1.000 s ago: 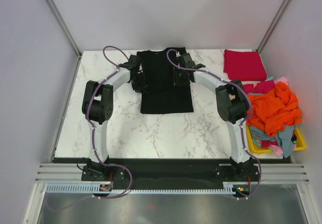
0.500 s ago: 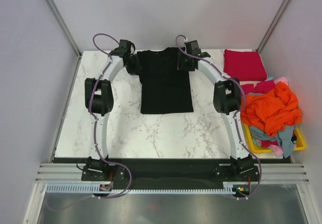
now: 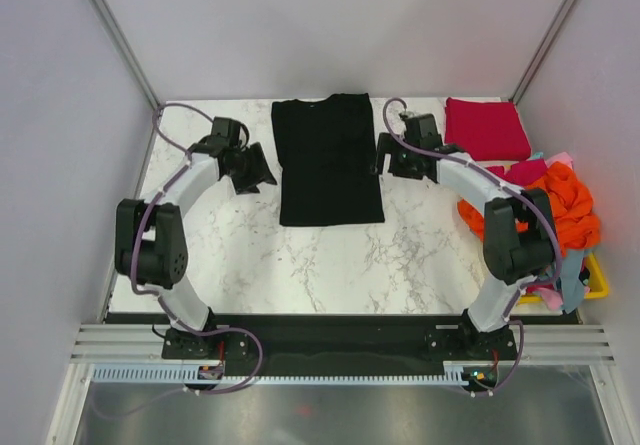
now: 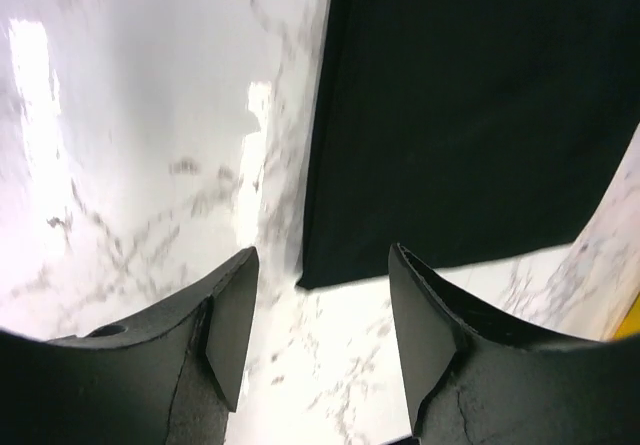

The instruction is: Fold and stack the t-shirts

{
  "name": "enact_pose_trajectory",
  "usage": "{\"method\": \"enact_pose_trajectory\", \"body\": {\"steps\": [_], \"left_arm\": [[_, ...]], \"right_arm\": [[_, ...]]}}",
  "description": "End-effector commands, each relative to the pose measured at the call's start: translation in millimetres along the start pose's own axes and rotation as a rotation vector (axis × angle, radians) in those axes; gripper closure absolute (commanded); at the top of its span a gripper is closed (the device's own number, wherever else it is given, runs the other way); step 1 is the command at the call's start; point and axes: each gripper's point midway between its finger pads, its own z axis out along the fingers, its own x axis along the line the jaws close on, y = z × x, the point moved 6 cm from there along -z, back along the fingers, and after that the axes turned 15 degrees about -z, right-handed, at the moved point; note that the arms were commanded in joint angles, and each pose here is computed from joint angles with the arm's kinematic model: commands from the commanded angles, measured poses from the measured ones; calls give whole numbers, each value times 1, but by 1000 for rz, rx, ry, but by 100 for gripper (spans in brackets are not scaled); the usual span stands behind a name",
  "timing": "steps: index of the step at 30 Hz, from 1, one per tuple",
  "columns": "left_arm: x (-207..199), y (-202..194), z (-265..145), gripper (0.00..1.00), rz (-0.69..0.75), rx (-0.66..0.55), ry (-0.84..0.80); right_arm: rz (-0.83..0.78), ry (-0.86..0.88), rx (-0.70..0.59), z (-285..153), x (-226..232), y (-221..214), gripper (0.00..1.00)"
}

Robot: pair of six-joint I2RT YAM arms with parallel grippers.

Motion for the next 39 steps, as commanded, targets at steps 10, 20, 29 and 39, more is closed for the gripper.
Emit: {"method": "enact_pose_trajectory", "body": {"steps": [10,20,29,39], "left_arm": [[40,-95,16,37,-49,105,-112],[53,-109,33,37,-70,83,-59],[43,-111,50,57,-71,87,-58],[7,-101,16,98,-38,5,-100]], "right_arm": [[151,198,143,-6,16,-130,23],[158,217,183,-4,22,-155,37],[155,221,180,4,23,-154,58],[136,265,163,3,28,-142,100]]}}
